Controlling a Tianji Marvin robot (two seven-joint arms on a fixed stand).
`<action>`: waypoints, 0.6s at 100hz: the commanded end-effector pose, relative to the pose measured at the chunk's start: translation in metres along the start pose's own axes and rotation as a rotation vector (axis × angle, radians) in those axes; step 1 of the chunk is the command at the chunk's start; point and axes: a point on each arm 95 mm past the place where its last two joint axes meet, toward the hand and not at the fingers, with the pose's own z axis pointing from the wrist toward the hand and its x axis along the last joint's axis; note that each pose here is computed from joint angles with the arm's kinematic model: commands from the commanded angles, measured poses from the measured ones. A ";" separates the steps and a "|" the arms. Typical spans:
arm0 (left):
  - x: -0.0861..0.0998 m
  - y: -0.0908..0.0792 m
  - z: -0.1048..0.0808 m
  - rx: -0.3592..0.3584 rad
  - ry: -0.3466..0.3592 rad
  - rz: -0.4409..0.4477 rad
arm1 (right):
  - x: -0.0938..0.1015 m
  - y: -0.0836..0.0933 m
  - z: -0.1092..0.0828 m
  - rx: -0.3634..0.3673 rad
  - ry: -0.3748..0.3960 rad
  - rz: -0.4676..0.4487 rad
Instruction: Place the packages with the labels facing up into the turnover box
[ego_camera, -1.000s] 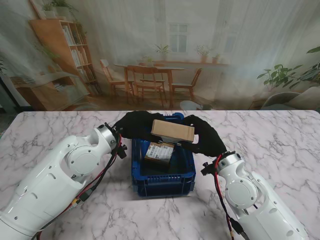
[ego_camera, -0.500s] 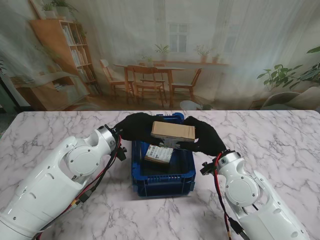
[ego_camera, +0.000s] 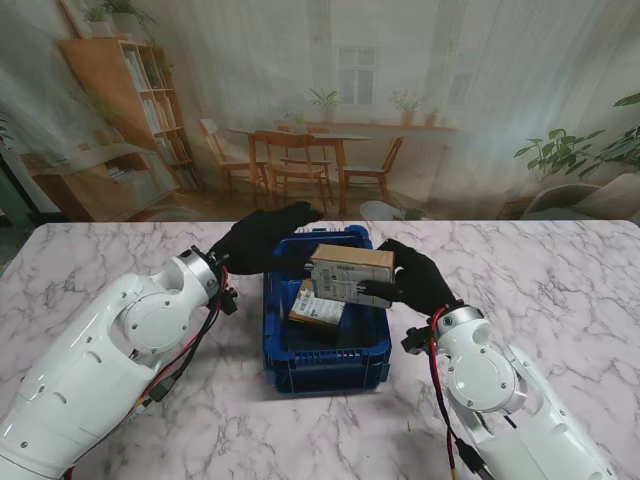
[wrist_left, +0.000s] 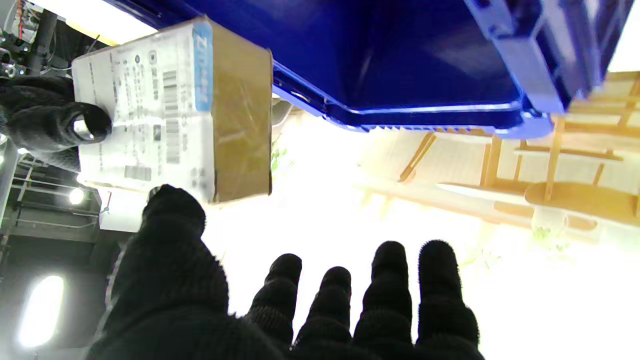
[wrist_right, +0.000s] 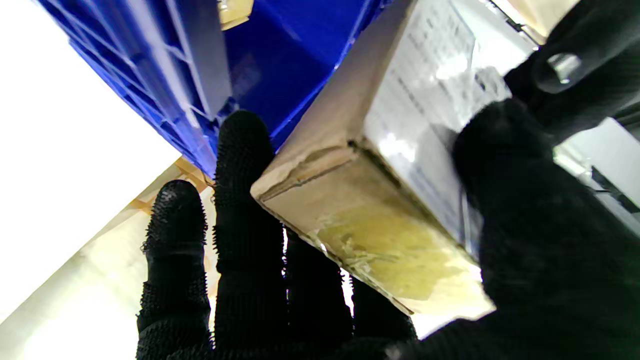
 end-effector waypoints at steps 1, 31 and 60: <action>-0.004 0.000 -0.003 -0.016 0.010 0.021 | 0.001 -0.001 0.002 -0.002 -0.021 0.006; 0.002 0.000 -0.001 -0.042 0.083 0.150 | 0.010 0.005 0.019 -0.020 -0.108 0.072; 0.015 0.006 0.013 -0.035 0.108 0.232 | 0.022 0.007 0.025 -0.038 -0.127 0.105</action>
